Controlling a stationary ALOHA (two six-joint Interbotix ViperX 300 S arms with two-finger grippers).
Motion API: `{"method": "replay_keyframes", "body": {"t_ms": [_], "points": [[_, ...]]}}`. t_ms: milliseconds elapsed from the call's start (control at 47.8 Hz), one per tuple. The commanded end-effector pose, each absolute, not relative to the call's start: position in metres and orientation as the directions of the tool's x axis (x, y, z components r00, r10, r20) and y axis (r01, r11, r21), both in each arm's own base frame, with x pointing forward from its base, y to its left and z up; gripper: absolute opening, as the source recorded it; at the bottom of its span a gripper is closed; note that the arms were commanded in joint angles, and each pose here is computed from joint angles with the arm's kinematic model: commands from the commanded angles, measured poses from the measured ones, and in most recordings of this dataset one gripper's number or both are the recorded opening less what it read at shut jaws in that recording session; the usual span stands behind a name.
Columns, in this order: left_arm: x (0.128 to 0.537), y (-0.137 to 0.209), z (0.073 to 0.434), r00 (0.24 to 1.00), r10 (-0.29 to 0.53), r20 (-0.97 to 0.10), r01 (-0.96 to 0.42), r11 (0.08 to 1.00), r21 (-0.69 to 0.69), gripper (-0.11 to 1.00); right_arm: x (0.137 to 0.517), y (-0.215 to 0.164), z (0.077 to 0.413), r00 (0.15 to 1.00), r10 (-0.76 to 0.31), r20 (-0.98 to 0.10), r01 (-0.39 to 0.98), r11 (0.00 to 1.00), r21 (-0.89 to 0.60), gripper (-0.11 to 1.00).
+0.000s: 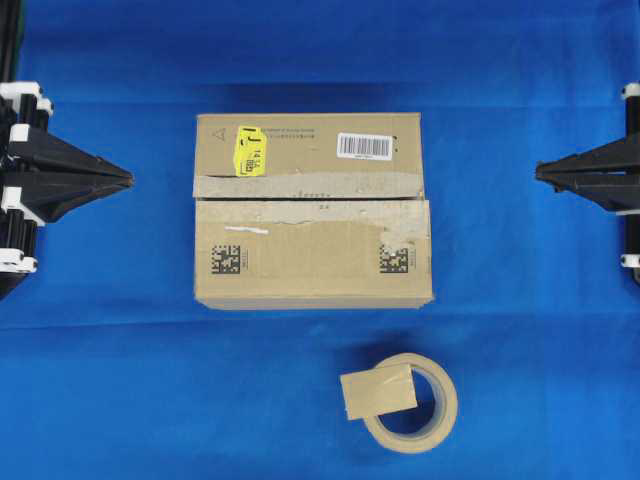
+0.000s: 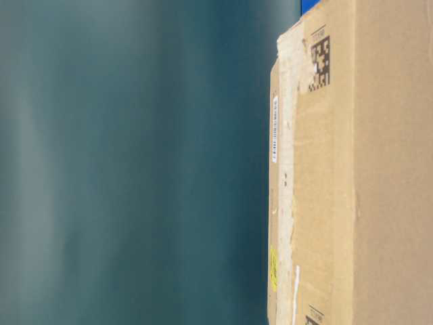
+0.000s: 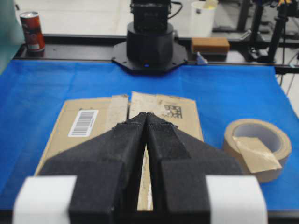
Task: Apply tape along the seams of the closed cardboard box to seal it securely.
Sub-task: 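Move the left gripper down to the pre-cut tape strip on the roll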
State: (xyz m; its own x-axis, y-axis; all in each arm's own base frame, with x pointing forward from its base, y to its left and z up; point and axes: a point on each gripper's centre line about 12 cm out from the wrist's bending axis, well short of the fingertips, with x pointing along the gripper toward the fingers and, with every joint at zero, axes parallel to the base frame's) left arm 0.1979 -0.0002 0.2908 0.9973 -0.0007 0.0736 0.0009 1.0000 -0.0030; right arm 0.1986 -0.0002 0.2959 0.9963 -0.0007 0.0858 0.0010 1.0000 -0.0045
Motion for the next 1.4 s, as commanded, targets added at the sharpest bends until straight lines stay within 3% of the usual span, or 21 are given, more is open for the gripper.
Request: {"method": "replay_keyframes", "body": {"t_ms": [0,272,460,648,732,941,1191,1380], "points": [[0.201,0.002,0.295,0.997,0.010,0.077,-0.009,1.000,-0.006,0.02,0.201,-0.001,0.304,0.994,-0.003,0.107,0.003,1.000,-0.002,0.01],[0.213,-0.011,0.294,0.995,-0.049,0.084,0.042,0.996,0.083,0.02,0.204,-0.002,0.301,0.998,-0.011,0.055,0.010,1.000,0.017,0.01],[0.226,-0.035,0.292,0.982,-0.151,0.110,0.107,0.937,0.331,0.02,0.204,-0.002,0.307,0.996,-0.013,0.086,0.011,1.000,0.017,0.01],[0.240,-0.068,0.276,0.963,-0.267,0.034,0.196,0.781,0.593,0.03,0.205,-0.004,0.307,0.996,-0.020,0.083,0.019,1.000,0.017,0.01],[0.250,-0.082,0.265,0.952,-0.306,-0.022,0.237,0.689,0.685,0.15,0.206,-0.005,0.306,0.996,-0.023,0.081,0.022,1.000,0.017,0.01],[0.286,-0.104,0.234,0.928,-0.332,-0.168,0.327,0.515,0.792,0.73,0.210,-0.005,0.305,0.995,-0.024,0.092,0.023,1.000,0.012,0.01],[0.337,-0.133,0.185,0.885,-0.344,-0.315,0.416,0.275,0.867,0.69,0.215,-0.005,0.300,0.997,-0.023,0.075,0.022,1.000,0.011,0.01],[0.365,-0.151,0.170,0.873,-0.350,-0.340,0.424,0.200,0.883,0.68,0.217,-0.005,0.299,0.997,-0.023,0.074,0.022,1.000,0.011,0.01]]}}
